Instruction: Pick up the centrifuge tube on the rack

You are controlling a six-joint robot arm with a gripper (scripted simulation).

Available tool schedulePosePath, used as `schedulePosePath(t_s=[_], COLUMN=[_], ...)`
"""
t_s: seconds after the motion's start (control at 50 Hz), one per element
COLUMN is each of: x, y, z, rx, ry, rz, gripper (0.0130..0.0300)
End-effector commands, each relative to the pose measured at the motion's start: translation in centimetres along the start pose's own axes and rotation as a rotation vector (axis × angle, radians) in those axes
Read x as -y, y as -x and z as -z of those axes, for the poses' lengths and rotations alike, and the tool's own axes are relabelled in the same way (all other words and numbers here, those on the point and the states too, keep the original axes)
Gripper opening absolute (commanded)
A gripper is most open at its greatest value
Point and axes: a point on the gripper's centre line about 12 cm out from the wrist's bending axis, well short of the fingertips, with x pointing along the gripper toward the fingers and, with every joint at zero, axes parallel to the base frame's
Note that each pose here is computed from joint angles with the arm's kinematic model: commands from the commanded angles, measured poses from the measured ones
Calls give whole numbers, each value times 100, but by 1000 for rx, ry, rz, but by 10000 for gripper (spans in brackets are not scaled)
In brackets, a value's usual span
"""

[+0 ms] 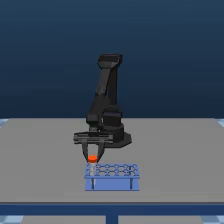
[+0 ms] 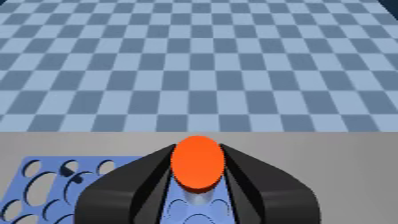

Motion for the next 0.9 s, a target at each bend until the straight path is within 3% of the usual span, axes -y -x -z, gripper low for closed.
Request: schedulePosePath(t_s=[0.02,0.42,0.9], x=[0,0,0], y=[7,72,197], z=[-14,-126,-343], rx=[1,1,1], ry=[-1,-1,-1], rz=[0,0,0], gripper=[130,130,130])
